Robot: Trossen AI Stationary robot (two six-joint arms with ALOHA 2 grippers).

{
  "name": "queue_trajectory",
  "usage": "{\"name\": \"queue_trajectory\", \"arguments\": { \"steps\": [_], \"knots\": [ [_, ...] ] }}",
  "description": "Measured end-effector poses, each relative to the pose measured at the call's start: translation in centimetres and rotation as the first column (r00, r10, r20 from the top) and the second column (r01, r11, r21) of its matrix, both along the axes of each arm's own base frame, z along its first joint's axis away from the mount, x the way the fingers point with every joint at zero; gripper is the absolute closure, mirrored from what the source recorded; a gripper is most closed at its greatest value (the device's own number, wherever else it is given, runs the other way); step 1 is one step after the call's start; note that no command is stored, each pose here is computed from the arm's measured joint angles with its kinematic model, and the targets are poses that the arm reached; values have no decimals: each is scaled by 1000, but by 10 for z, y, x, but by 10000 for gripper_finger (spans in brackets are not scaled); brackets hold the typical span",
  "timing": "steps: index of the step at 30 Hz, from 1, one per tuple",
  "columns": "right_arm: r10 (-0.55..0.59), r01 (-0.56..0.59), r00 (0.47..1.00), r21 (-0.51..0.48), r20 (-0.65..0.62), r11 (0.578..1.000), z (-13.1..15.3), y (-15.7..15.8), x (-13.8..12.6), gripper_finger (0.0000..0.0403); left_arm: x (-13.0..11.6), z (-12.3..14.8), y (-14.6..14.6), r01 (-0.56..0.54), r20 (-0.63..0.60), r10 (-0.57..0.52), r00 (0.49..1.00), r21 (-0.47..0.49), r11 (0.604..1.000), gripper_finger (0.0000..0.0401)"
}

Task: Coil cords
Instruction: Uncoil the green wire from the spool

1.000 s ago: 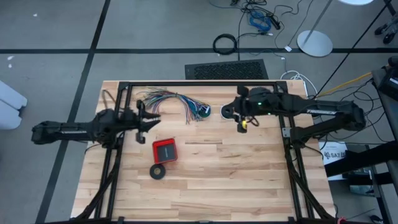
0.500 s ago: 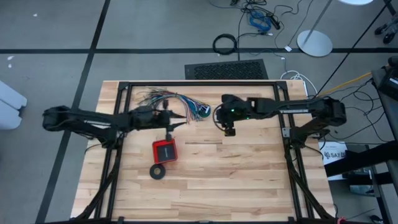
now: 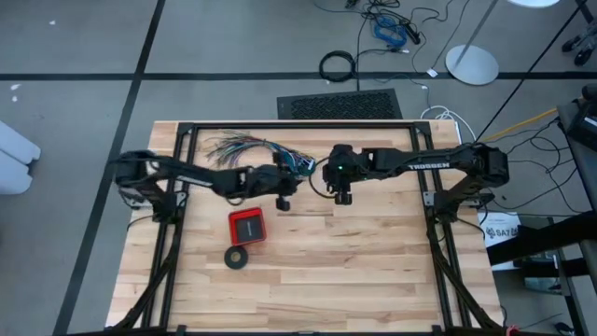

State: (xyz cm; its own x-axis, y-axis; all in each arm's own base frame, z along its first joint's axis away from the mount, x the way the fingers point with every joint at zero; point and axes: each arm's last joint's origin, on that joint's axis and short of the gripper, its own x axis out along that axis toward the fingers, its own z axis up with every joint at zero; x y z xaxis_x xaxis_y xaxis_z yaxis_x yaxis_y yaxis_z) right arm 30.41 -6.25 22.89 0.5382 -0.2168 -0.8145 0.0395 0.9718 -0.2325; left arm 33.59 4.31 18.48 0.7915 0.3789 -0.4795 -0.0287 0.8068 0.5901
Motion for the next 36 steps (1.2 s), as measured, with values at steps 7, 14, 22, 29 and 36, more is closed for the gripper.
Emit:
{"name": "queue_trajectory", "arguments": {
  "steps": [7,14,22,29,36],
  "knots": [
    [-52,52,996,-1,-75,999,-22,1,-12,252,24,-23,9,-89,-137,99,986,79,993,292],
    [-85,86,991,8,-105,996,-42,3,-21,252,31,-45,24,-105,-215,124,969,95,990,292],
    [-80,80,995,1,-54,997,-44,3,-19,252,44,-48,38,-136,-210,155,965,105,985,292],
    [-69,69,997,-9,-25,998,-43,3,-16,252,49,-55,38,-69,-239,90,967,98,993,292],
    [-57,57,998,-20,-2,998,-41,3,-14,252,46,-56,46,-116,-246,143,959,122,986,292]
  ]
}}
